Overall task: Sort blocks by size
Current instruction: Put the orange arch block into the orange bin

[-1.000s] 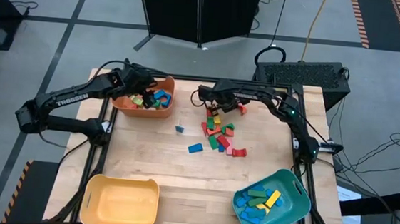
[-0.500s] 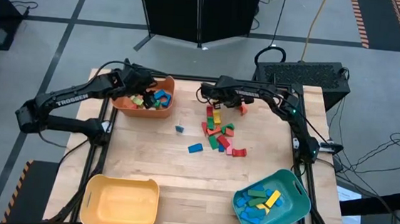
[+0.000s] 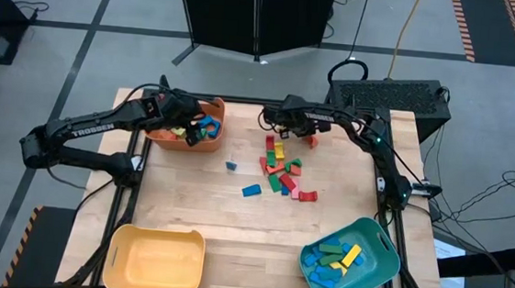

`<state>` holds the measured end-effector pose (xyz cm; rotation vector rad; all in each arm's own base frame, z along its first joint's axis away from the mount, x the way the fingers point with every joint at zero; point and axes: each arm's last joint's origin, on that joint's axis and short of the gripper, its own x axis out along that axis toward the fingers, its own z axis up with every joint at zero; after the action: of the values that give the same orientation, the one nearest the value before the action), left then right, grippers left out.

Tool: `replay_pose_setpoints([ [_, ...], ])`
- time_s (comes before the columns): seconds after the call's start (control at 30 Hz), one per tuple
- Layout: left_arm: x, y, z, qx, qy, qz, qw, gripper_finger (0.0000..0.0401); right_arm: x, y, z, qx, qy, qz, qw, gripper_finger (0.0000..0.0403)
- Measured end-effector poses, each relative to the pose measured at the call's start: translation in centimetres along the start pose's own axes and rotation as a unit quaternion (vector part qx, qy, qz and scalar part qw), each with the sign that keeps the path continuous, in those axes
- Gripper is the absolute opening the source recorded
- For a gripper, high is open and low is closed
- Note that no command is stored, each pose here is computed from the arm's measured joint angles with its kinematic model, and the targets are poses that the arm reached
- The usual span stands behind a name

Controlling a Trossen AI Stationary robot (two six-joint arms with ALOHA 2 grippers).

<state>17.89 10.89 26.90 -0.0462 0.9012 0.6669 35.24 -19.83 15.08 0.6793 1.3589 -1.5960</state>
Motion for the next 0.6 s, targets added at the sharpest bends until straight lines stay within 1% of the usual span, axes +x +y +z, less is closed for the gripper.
replay_pose_setpoints([
  [0.07,0.0,0.0,0.0,0.000,-0.001,0.001,1.000,0.0267,0.0,0.2,0.1,-0.010,0.001,0.011,1.000,0.0000],
  [0.2,0.0,0.0,0.1,0.000,-0.003,0.002,1.000,0.0267,-0.4,0.9,-0.2,-0.048,0.010,0.055,0.997,0.0000],
  [0.37,0.0,0.0,0.1,0.001,-0.003,0.003,1.000,0.0267,-2.2,2.1,-1.6,-0.088,0.009,0.094,0.992,0.0000],
  [0.43,0.0,0.0,0.1,0.001,-0.003,0.003,1.000,0.0267,-3.1,2.9,-2.2,-0.111,0.009,0.127,0.986,0.0000],
  [0.53,0.0,0.0,0.1,0.003,-0.003,0.003,1.000,0.0267,-5.0,4.0,-3.1,-0.153,-0.001,0.178,0.972,0.0000],
  [0.6,0.0,0.0,0.1,0.003,-0.003,0.003,1.000,0.0267,-6.3,4.2,-3.5,-0.163,-0.017,0.190,0.968,0.0000],
])
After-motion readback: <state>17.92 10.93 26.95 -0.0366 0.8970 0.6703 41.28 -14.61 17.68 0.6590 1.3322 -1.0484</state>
